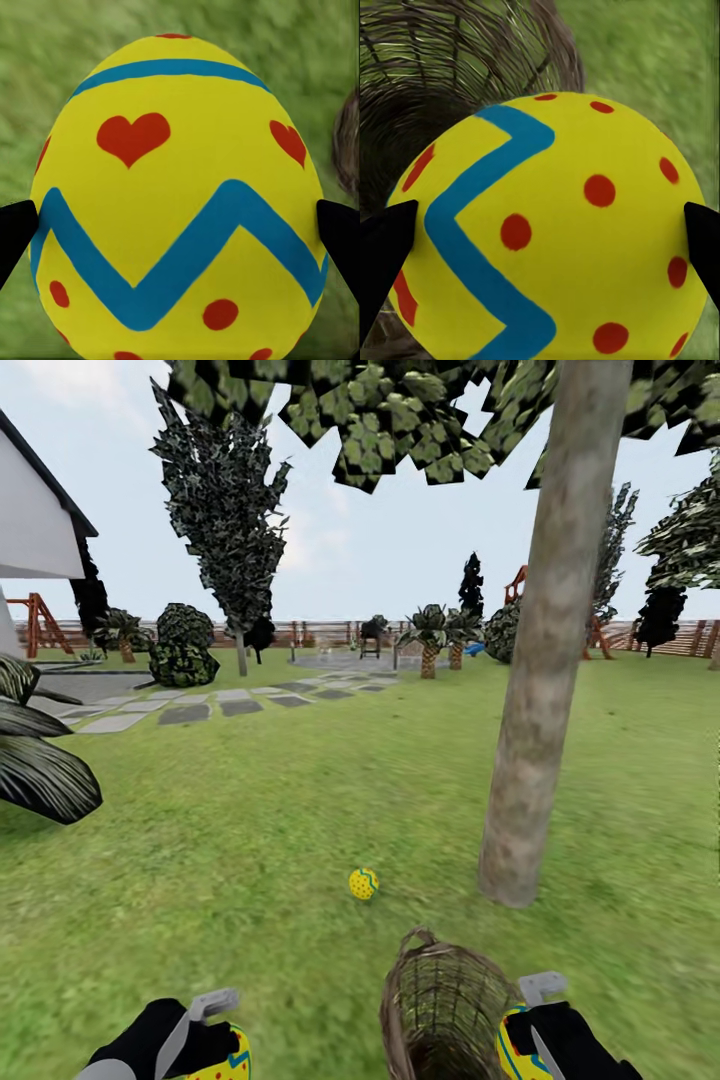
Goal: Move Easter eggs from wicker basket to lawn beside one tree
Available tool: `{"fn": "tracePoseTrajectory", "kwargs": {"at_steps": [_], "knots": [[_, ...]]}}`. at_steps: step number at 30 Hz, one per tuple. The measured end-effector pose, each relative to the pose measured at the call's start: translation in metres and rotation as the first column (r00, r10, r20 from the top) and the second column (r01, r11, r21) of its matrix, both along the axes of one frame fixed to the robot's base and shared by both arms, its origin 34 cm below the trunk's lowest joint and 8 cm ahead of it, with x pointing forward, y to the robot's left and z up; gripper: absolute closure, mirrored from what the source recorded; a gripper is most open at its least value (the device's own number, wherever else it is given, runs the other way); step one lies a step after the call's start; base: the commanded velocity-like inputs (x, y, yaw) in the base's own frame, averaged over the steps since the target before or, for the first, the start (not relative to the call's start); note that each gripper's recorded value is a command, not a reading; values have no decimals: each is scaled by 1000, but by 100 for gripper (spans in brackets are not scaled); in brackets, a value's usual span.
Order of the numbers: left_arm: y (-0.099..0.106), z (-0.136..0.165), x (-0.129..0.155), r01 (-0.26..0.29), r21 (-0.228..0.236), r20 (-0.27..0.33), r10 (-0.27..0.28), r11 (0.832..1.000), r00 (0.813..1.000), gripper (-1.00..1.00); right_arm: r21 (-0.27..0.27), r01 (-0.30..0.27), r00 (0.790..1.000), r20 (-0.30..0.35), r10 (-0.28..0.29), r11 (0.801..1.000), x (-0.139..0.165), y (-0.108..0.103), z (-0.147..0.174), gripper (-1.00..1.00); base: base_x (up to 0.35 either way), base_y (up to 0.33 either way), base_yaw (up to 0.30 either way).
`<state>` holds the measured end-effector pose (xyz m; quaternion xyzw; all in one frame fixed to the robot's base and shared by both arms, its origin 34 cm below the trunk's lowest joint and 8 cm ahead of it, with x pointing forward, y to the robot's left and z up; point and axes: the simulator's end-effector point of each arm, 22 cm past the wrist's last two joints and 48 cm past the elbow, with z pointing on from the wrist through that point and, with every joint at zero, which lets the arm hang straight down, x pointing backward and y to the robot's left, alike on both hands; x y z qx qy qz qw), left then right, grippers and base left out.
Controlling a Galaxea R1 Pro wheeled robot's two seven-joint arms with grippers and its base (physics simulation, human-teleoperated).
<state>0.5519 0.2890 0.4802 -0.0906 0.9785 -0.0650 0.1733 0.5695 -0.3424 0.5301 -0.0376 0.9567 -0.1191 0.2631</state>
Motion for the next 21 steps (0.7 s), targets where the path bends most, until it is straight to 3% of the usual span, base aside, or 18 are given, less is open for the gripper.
{"fn": "tracePoseTrajectory", "kwargs": {"at_steps": [11,21], "knots": [[-7,21,2,11,-3,-3,-11,1000,1000,100,0,-2,1000,0,2,1000,3,1,22,100,-4,-311,0],[-19,35,-1,21,-16,-20,-21,1000,1000,100,0,-2,1000,-1,2,1000,6,1,41,100,-108,-313,0]]}}
